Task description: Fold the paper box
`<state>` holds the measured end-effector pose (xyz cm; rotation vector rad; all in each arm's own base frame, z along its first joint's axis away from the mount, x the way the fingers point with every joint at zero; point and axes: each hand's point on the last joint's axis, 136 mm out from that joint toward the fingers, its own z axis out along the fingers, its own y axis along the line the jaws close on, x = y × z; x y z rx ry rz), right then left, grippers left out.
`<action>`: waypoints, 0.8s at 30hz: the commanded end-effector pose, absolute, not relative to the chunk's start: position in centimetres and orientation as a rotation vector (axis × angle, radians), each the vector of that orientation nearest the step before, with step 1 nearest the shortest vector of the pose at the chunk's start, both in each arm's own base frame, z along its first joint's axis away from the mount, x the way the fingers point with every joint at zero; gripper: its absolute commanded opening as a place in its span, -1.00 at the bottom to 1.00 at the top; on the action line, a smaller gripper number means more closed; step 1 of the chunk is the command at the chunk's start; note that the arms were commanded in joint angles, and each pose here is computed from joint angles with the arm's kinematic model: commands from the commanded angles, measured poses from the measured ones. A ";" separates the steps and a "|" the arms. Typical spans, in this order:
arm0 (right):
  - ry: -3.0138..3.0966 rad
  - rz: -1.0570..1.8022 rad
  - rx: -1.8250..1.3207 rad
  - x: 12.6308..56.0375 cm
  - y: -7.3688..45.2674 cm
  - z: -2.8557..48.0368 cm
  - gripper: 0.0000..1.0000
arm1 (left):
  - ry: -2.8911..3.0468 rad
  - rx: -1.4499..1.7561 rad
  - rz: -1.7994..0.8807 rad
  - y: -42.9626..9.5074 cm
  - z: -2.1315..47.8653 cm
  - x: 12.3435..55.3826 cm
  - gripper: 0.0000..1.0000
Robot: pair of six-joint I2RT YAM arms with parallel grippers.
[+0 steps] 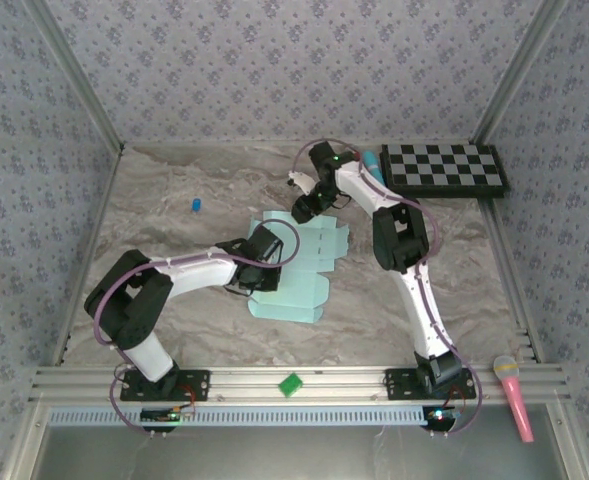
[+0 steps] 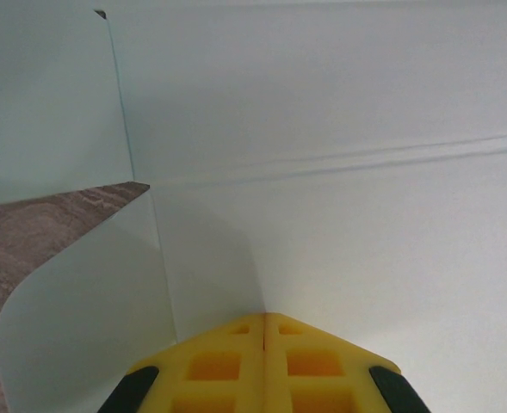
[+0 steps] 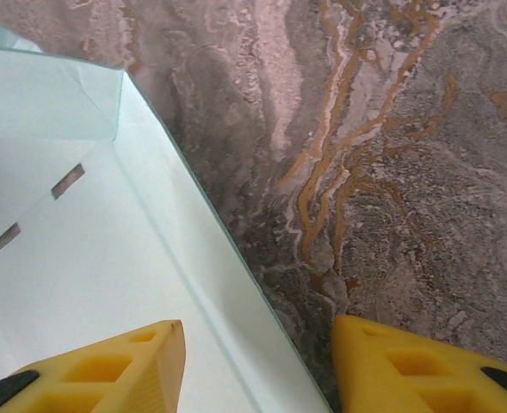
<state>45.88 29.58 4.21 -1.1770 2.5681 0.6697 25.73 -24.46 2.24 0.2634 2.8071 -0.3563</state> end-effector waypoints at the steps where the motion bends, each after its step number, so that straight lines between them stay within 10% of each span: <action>1: 2.573 0.820 -1.277 43.0 30.3 5.0 -0.08 | 2.851 0.266 -0.214 -22.5 0.4 25.3 -1.00; 24: 2.387 0.534 -1.531 42.9 29.6 7.9 -0.65 | 2.839 0.265 -0.178 -22.0 0.7 25.5 -1.00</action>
